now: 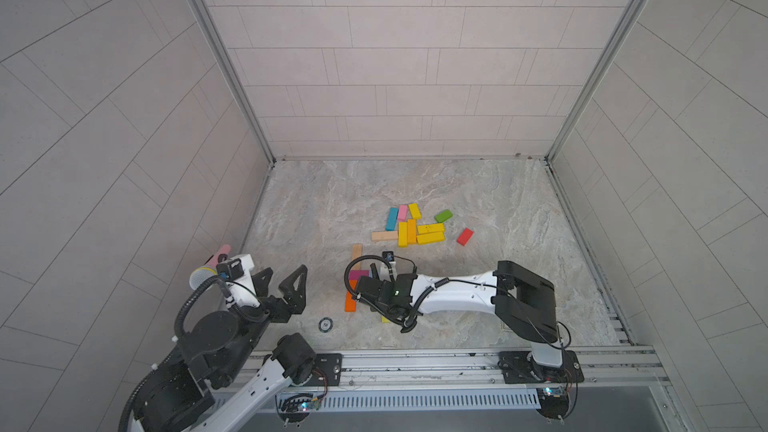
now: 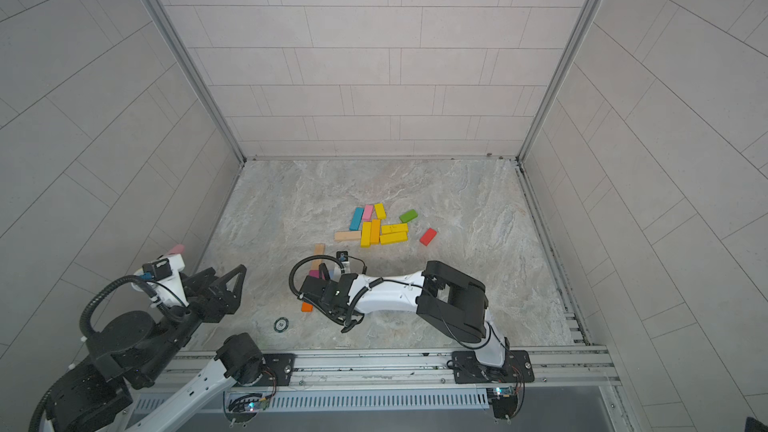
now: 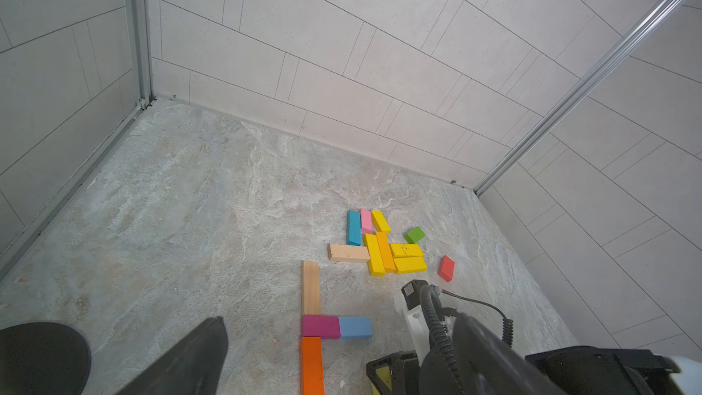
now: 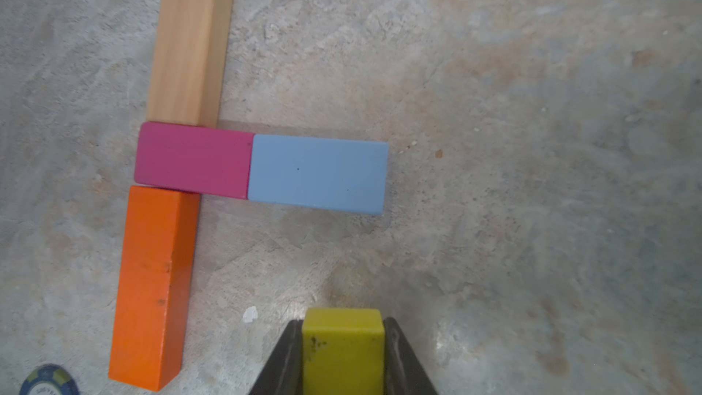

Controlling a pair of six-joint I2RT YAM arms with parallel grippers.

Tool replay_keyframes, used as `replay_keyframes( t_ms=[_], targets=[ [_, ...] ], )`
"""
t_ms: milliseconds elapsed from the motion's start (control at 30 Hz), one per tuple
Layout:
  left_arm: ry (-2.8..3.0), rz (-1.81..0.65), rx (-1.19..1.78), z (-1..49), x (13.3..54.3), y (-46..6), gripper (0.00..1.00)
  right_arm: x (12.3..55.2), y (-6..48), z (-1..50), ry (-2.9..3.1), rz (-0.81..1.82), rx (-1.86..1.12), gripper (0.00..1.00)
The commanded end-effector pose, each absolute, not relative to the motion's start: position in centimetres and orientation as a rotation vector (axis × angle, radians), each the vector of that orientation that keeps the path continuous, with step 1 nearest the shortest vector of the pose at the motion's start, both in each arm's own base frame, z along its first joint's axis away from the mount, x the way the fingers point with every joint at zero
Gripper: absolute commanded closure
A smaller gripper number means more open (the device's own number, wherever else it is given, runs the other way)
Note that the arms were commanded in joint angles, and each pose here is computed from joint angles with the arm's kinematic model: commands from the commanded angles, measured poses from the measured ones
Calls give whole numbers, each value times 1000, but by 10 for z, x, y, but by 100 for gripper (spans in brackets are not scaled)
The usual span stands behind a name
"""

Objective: Assemble the letter h with building blocks
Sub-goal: Assemble the building block at the center of the board.

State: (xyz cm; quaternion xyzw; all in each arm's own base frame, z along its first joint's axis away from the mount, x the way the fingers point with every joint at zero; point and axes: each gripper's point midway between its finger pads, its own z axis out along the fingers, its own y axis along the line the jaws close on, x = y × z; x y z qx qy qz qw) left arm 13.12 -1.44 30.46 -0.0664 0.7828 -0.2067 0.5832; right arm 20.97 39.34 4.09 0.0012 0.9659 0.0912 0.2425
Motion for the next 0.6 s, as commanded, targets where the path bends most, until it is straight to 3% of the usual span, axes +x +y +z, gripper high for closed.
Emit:
replay_keyframes(
  t_ms=[0,567],
  targets=[
    [1816,-441,-158,308,128,-5,0,215,385,38,2643,201,69,71],
    [1812,-419,-157,307,126,-1,0,225,391,27,2654,165,66,71]
  ],
)
